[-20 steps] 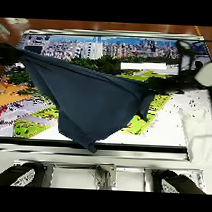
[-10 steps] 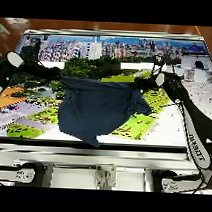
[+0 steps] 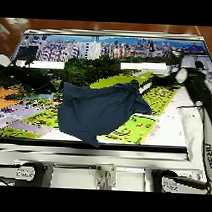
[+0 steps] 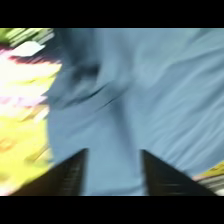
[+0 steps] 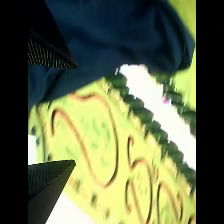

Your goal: Fold the shirts.

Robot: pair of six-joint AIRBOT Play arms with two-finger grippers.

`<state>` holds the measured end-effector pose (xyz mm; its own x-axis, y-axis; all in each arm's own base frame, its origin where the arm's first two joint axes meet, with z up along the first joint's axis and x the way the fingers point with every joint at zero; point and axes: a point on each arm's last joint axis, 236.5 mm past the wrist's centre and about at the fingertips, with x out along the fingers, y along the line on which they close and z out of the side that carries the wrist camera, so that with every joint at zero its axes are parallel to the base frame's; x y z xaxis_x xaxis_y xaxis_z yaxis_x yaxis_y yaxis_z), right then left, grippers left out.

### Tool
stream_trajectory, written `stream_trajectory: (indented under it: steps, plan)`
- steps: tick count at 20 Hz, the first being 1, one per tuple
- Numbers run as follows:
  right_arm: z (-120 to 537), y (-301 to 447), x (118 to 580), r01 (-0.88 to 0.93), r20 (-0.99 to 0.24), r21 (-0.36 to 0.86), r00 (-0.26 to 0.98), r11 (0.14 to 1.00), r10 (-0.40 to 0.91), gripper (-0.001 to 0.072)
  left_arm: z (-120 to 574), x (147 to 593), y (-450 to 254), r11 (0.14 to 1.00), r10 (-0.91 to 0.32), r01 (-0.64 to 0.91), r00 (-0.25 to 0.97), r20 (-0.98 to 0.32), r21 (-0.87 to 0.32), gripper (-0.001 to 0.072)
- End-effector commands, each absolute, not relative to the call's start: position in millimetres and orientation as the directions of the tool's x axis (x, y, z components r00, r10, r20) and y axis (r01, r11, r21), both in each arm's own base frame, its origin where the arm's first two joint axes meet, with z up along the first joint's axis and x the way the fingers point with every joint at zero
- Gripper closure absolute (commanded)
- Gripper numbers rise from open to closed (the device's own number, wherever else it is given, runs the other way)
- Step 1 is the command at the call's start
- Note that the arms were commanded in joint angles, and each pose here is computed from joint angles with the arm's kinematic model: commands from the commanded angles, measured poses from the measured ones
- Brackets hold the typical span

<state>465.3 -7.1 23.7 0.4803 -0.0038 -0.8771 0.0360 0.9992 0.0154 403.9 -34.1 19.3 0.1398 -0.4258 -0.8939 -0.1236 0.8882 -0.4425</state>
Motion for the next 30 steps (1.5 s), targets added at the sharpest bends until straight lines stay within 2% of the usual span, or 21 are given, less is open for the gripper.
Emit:
stream_trajectory:
  steps: [1, 3, 5, 9, 12, 14, 16, 20, 21, 22, 23, 24, 25, 26, 30]
  plan:
    - [22.4, -104.5, 384.8, 0.162, -0.963, -0.073, 0.246, 0.984, -0.112, 0.0036, 25.9, 332.5, 9.3, 0.911, -0.354, -0.214, 0.039, -0.935, -0.354, -0.0013]
    - [2.9, -108.8, 365.3, 0.272, -0.975, 0.095, 0.218, 0.958, 0.035, 0.0034, -5.6, 279.1, -9.4, 0.887, -0.404, -0.275, -0.072, -0.912, -0.371, -0.0013]
    - [-16.9, -101.4, 353.9, 0.346, -0.962, 0.230, 0.224, 0.910, 0.158, 0.0034, -46.6, 239.6, -30.7, 0.872, -0.434, -0.300, -0.109, -0.894, -0.387, -0.0013]
    - [-38.3, -80.8, 343.5, 0.332, -0.951, 0.291, 0.201, 0.898, 0.234, 0.0034, -90.6, 205.8, -78.3, 0.769, -0.574, -0.386, -0.066, -0.816, -0.510, -0.0006]
    - [-38.5, -66.4, 350.0, 0.271, -0.950, 0.286, 0.204, 0.919, 0.235, 0.0034, -104.5, 218.3, -83.0, 0.733, -0.583, -0.412, 0.027, -0.812, -0.541, 0.0002]
    - [-38.6, -54.3, 352.1, 0.227, -0.951, 0.283, 0.196, 0.932, 0.241, 0.0034, -103.5, 239.4, -81.3, 0.711, -0.576, -0.416, 0.116, -0.809, -0.566, 0.0065]
    - [-38.6, -44.0, 354.5, 0.196, -0.950, 0.282, 0.192, 0.939, 0.245, 0.0034, -102.3, 252.9, -82.5, 0.692, -0.574, -0.421, 0.170, -0.801, -0.586, 0.0065]
    - [-50.1, -29.8, 356.9, 0.171, -0.952, 0.288, 0.161, 0.942, 0.261, 0.0034, -115.3, 255.7, -100.3, 0.672, -0.598, -0.444, 0.146, -0.788, -0.592, 0.0075]
    - [-56.1, -26.8, 356.1, 0.175, -0.951, 0.296, 0.144, 0.939, 0.273, 0.0034, -117.8, 258.9, -103.0, 0.663, -0.600, -0.454, 0.153, -0.785, -0.596, 0.0224]
    - [-61.5, -20.9, 355.8, 0.188, -0.944, 0.323, 0.129, 0.928, 0.303, 0.0034, -116.7, 265.4, -104.6, 0.645, -0.603, -0.465, 0.179, -0.778, -0.607, 0.0428]
    - [-66.8, -16.1, 356.5, 0.199, -0.938, 0.345, 0.118, 0.917, 0.327, 0.0034, -113.5, 272.0, -105.1, 0.627, -0.605, -0.471, 0.206, -0.769, -0.620, 0.0552]
    - [-72.7, -10.1, 357.5, 0.210, -0.928, 0.371, 0.108, 0.905, 0.356, 0.0034, -111.0, 276.6, -104.2, 0.627, -0.603, -0.466, 0.219, -0.767, -0.625, 0.0583]
    - [-79.3, -0.3, 358.5, 0.215, -0.911, 0.413, 0.094, 0.885, 0.402, 0.0034, -108.2, 280.4, -103.5, 0.634, -0.601, -0.449, 0.226, -0.766, -0.630, 0.0647]
    - [-86.2, 10.5, 359.4, 0.222, -0.888, 0.459, 0.080, 0.860, 0.453, 0.0034, -104.5, 284.8, -103.1, 0.642, -0.601, -0.427, 0.236, -0.764, -0.637, 0.0669]
    - [-105.4, 50.0, 377.4, 0.225, -0.765, 0.640, 0.102, 0.735, 0.635, 0.0034, -87.1, 298.1, -103.1, 0.654, -0.605, -0.370, 0.268, -0.750, -0.660, 0.0669]
